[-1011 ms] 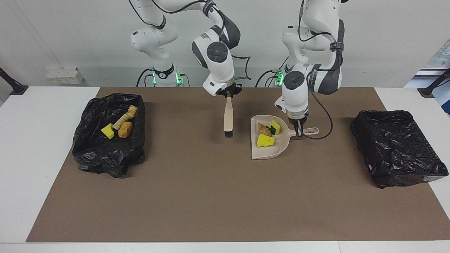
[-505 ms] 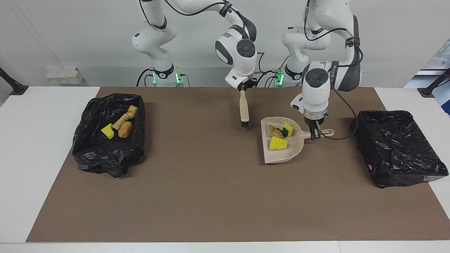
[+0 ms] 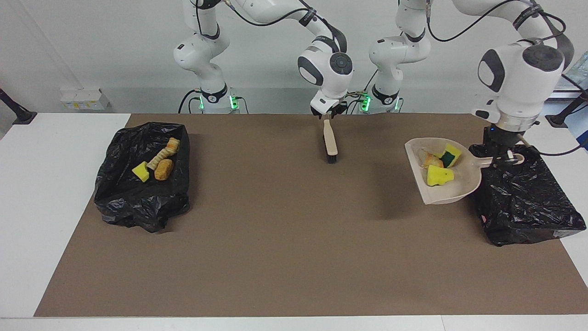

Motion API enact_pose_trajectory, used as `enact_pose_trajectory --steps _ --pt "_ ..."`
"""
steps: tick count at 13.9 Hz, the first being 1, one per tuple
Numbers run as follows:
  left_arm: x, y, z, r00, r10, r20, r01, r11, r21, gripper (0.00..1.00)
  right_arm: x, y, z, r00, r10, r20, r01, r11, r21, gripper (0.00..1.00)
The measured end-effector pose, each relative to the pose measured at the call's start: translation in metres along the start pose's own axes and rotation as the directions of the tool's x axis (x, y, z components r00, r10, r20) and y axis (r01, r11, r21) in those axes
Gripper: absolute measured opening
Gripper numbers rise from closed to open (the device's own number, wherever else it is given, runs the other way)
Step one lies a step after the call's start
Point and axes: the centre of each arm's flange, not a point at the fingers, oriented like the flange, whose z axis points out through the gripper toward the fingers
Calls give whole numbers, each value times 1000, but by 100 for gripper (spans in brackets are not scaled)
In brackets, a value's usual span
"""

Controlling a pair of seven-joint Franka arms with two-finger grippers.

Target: Sweep and dump trash in bin

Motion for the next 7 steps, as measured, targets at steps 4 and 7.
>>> enact_pose_trajectory --steps 4,7 --pt "-129 24 6 1000 -20 24 19 999 47 33 38 28 -72 995 34 -90 -35 999 -5 100" --pt "-191 32 19 996 33 86 -41 994 97 33 73 84 -132 984 -28 -178 25 999 -23 100"
